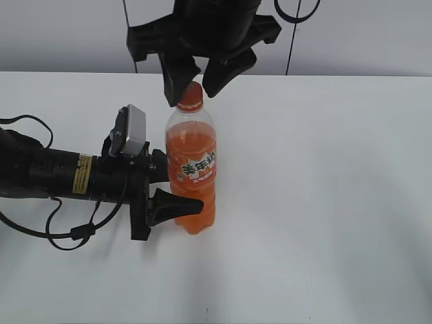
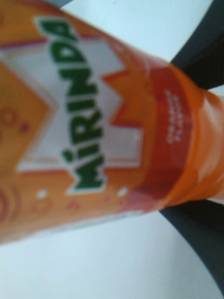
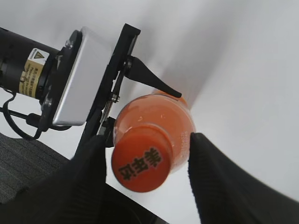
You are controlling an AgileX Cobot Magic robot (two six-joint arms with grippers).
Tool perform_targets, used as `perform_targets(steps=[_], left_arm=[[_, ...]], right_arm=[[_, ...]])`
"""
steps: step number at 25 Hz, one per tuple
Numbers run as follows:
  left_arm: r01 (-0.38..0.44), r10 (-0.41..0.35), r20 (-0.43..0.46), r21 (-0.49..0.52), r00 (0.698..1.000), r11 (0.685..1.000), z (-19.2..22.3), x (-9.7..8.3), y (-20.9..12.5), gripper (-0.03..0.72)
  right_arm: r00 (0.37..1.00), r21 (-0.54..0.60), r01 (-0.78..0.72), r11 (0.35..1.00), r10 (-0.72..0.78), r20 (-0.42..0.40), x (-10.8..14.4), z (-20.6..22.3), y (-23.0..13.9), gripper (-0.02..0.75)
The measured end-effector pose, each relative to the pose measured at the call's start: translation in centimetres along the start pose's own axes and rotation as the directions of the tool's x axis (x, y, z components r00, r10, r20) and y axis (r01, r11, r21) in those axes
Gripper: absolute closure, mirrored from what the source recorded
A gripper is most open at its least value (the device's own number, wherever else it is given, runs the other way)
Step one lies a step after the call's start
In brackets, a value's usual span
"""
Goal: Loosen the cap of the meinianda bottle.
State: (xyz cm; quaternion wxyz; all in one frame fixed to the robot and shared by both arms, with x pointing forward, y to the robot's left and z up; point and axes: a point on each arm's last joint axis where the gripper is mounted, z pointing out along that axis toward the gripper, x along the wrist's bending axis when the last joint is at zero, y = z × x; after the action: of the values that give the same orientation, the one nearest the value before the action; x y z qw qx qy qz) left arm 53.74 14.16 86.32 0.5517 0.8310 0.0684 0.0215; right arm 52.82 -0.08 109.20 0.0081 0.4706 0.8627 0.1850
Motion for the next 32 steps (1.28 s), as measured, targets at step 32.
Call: perform_targets(steps=[32], left_arm=[[-0.005,0.005,0.003,0.001,1.0,1.0,0.0,-0.02,-0.01,0.277]], right_arm=[[-0.005,-0.025,1.0,-0.005,-1.0,-0.009,0.24,-0.12,-0.07,0.463]])
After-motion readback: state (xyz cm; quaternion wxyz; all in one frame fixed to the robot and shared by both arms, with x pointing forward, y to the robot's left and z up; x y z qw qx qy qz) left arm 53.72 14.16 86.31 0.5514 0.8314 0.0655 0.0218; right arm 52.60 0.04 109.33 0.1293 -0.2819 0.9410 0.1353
